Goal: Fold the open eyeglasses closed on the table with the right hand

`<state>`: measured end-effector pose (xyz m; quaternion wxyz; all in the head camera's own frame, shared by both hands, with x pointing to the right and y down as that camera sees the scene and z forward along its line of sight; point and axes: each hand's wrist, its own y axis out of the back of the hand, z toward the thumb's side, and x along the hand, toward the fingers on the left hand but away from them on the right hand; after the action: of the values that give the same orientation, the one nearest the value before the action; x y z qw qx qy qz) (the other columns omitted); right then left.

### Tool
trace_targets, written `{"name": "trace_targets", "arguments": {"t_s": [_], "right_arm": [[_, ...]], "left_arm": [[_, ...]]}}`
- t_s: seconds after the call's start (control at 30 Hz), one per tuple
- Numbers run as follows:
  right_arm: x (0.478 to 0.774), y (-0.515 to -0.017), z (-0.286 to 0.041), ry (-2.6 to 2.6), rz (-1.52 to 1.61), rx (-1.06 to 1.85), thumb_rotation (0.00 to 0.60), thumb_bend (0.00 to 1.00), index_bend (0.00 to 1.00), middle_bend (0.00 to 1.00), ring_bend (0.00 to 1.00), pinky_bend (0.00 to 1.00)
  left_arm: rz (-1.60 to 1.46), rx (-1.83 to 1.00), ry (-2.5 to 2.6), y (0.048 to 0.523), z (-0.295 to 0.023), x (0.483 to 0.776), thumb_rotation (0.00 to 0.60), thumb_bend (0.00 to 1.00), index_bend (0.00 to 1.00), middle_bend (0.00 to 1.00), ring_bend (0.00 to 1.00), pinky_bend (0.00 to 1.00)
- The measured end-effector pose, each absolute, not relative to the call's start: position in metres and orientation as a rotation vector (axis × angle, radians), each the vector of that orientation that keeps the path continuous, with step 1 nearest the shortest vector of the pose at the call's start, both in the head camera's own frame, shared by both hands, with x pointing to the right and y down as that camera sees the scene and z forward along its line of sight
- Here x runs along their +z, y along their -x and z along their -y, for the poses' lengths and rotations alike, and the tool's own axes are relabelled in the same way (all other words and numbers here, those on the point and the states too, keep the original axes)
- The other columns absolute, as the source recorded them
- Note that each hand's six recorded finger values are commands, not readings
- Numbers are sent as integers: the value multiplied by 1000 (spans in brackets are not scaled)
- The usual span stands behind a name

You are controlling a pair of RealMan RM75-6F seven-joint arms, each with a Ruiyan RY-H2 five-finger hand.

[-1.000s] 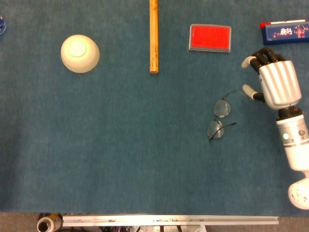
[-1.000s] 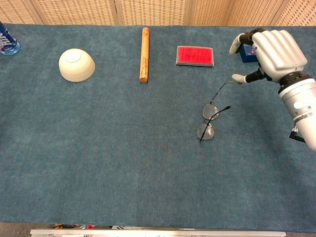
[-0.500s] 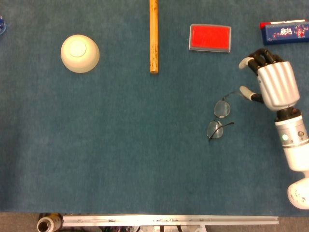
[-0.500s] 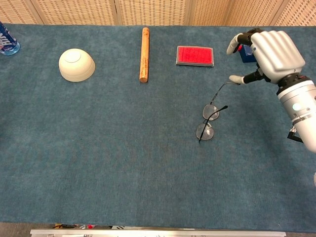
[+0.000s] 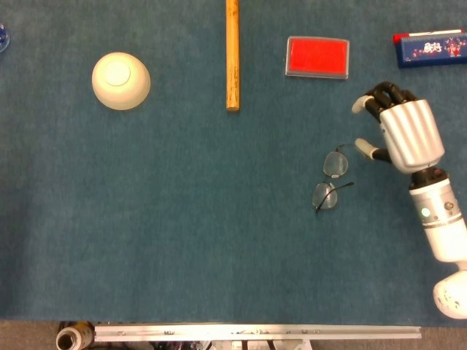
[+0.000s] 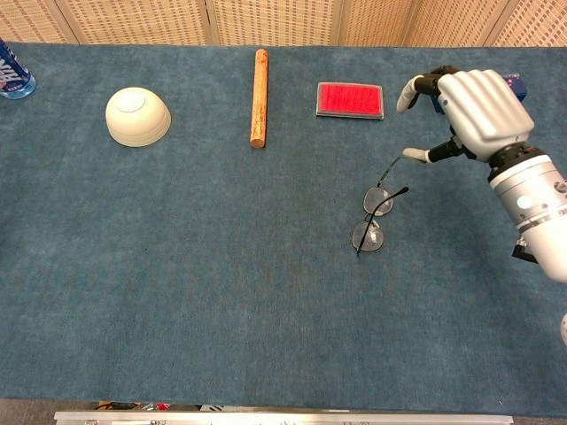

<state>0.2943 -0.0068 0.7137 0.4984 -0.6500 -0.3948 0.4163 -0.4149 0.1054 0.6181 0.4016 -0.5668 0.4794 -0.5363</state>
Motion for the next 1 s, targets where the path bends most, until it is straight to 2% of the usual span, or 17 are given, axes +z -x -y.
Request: {"name": "trace_targets", "arguments": {"t_s": [0.17,0.57,1.0], "right_arm": [[715,-293,4,1584,950,998,600,38,456,454,280,474],[693,-297,12,1535,1012,954,600,40,456,459,281,474],[718,-285,17,1560,992,990,600,40,456,459,280,474]], "left_arm": [[-1212,-1356,1433,415,-105,618,600,444,413,332,144,278],[-1202,-1355,1439,413,-106,619,600,444,413,332,144,278],[-1213,-1354,1440,415,-105,618,600,444,413,333,144,278]]}}
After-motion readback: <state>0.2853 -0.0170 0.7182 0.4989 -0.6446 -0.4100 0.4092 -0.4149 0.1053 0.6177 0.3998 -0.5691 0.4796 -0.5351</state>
